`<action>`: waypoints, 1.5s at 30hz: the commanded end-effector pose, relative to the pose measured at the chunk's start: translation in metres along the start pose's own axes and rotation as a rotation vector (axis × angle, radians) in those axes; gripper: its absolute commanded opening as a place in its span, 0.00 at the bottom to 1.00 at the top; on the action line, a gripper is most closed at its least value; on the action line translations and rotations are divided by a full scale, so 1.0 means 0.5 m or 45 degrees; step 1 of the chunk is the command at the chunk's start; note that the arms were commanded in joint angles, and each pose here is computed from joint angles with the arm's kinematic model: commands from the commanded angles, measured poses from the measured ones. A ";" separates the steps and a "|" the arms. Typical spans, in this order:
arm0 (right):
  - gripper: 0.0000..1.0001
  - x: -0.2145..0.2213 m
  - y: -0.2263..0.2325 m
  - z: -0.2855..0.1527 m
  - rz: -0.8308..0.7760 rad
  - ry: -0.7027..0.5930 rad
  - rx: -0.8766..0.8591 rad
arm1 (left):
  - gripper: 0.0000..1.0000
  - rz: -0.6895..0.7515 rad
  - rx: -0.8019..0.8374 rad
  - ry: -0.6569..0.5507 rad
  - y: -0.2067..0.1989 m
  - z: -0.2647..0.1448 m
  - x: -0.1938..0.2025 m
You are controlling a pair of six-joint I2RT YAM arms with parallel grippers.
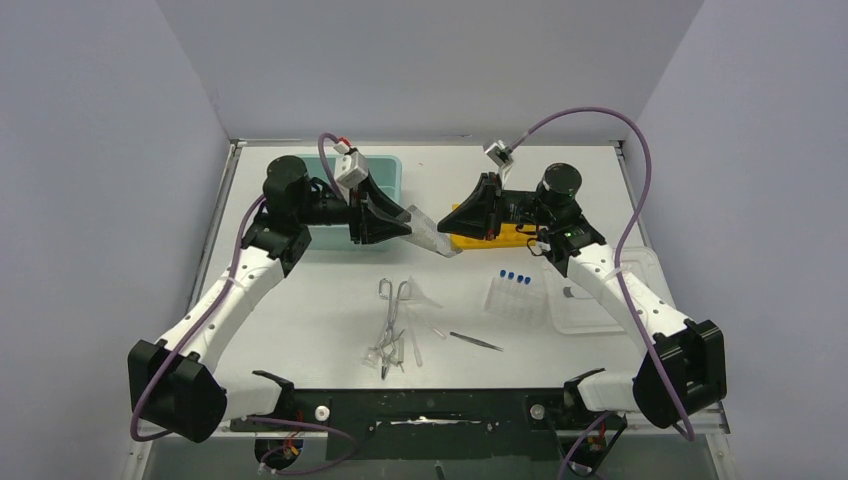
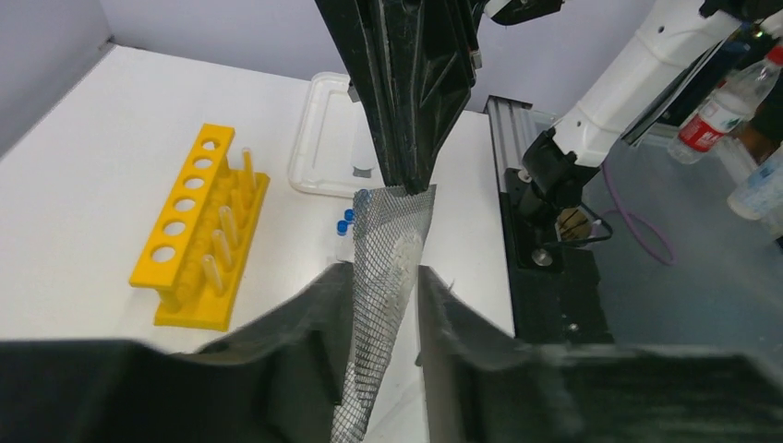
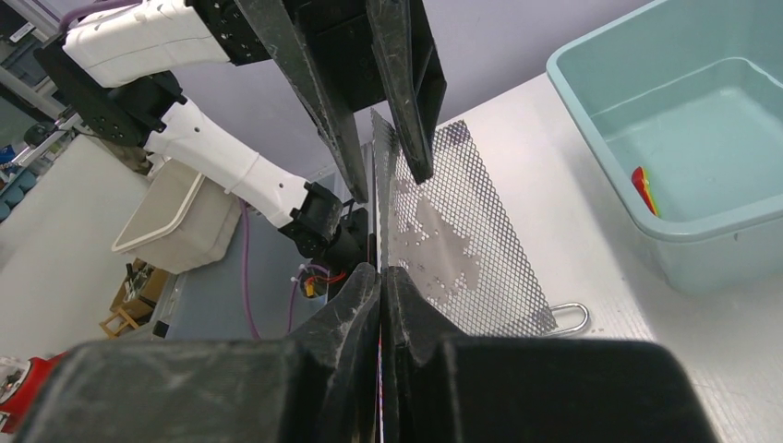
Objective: Organize the chemistry lab equipment
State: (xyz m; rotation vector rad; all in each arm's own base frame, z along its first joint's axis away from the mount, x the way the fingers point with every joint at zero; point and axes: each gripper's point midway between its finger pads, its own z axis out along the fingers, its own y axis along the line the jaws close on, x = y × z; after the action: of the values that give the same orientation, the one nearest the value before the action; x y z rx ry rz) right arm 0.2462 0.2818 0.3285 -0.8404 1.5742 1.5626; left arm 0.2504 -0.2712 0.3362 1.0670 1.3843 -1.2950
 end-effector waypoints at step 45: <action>0.74 0.087 -0.251 -0.084 0.085 -0.020 0.641 | 0.17 -0.429 -2.196 0.105 0.557 -0.400 0.179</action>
State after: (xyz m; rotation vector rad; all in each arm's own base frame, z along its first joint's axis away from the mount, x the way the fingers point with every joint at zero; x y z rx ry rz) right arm 0.3251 0.2369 0.2199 -0.4624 1.9218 1.1491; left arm 0.4844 -0.0514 0.1885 -0.3029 2.0464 0.1230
